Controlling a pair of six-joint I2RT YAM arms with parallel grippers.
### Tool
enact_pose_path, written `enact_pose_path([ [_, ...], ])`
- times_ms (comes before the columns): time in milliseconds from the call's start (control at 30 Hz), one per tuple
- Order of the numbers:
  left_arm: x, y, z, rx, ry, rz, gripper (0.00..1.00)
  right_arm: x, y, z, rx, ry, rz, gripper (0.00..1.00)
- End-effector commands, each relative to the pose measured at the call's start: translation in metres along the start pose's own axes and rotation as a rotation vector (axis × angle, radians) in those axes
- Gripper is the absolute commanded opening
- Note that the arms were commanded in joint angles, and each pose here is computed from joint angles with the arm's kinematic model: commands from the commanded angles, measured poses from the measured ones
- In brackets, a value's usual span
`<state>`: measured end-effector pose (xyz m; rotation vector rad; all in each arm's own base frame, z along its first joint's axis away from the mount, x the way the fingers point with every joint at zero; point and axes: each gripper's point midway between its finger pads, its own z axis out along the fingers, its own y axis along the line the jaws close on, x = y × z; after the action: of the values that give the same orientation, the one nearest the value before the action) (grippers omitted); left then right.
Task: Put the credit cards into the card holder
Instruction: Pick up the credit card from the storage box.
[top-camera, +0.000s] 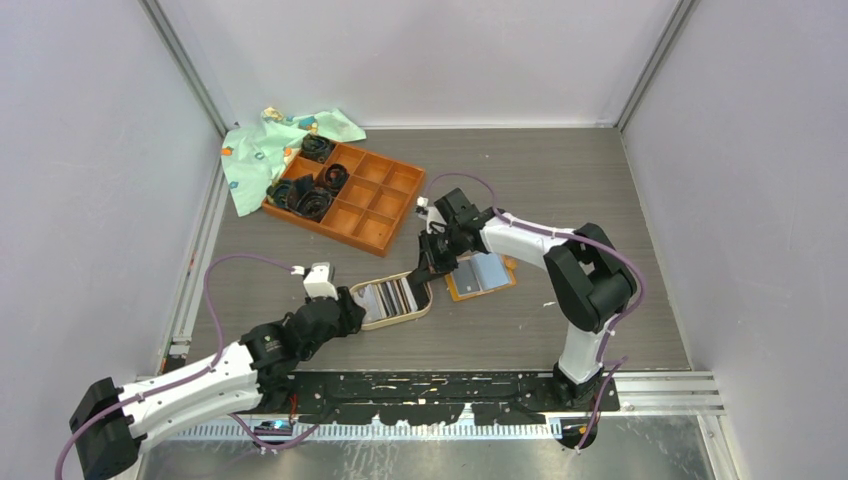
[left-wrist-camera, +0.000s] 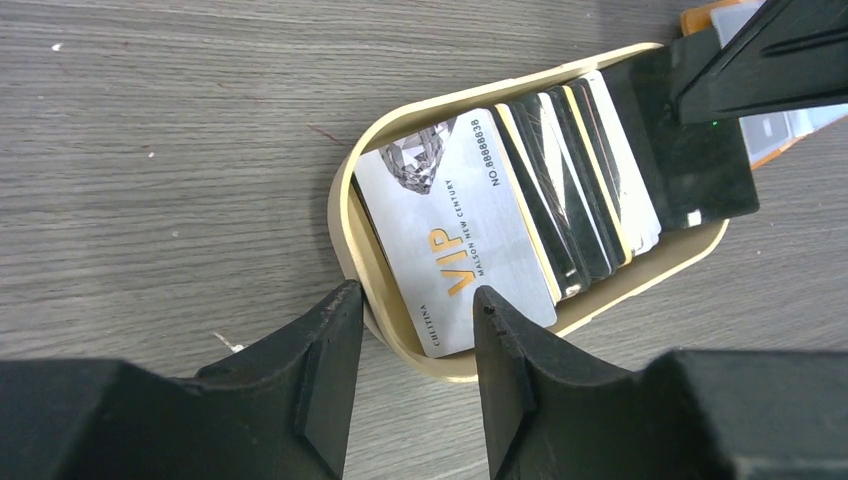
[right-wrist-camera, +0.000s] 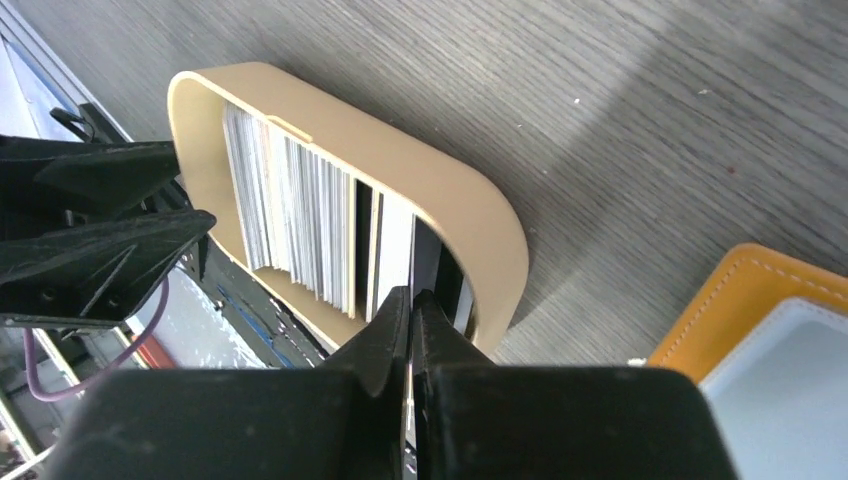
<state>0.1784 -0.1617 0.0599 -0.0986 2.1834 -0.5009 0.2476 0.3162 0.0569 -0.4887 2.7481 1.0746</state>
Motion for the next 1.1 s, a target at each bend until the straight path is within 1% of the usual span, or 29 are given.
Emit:
enact_pose_path([
  [0,-0.027,-0.033,-0.008,0.124,-0.066,-0.048,0.46,-0.032,0.024,-0.038,-0.004,-0.137,-0.139,0.01],
  [100,-0.031,-0.036,-0.012,0.143,-0.077,-0.048,0.46,-0.035,0.025,-0.048,-0.023,-0.156,-0.148,0.01],
  [300,-0.038,-0.038,-0.02,0.163,-0.09,-0.044,0.48,-0.034,0.035,-0.058,-0.097,-0.153,-0.165,0.01],
  [467,-0.045,-0.048,-0.027,0.222,-0.108,-0.042,0.5,-0.031,0.047,-0.071,-0.209,-0.143,-0.21,0.01],
  [533,-0.048,-0.056,-0.03,0.27,-0.121,-0.042,0.52,-0.028,0.056,-0.081,-0.295,-0.136,-0.237,0.01],
  [600,-0.051,-0.068,-0.034,0.343,-0.14,-0.038,0.56,-0.027,0.062,-0.092,-0.376,-0.144,-0.247,0.01],
  [767,-0.072,-0.106,-0.05,0.567,-0.252,-0.069,0.75,-0.03,0.075,-0.117,-0.514,-0.18,-0.258,0.01],
  [800,-0.082,-0.116,-0.057,0.626,-0.297,-0.085,0.77,-0.03,0.077,-0.121,-0.529,-0.184,-0.264,0.01],
  [900,-0.097,-0.133,-0.065,0.71,-0.361,-0.095,0.79,-0.031,0.084,-0.136,-0.575,-0.205,-0.291,0.01],
  [1000,-0.108,-0.149,-0.068,0.765,-0.391,-0.102,0.79,-0.033,0.09,-0.15,-0.605,-0.234,-0.314,0.01],
  [1067,-0.109,-0.162,-0.065,0.797,-0.382,-0.097,0.79,-0.033,0.093,-0.158,-0.621,-0.249,-0.331,0.01],
])
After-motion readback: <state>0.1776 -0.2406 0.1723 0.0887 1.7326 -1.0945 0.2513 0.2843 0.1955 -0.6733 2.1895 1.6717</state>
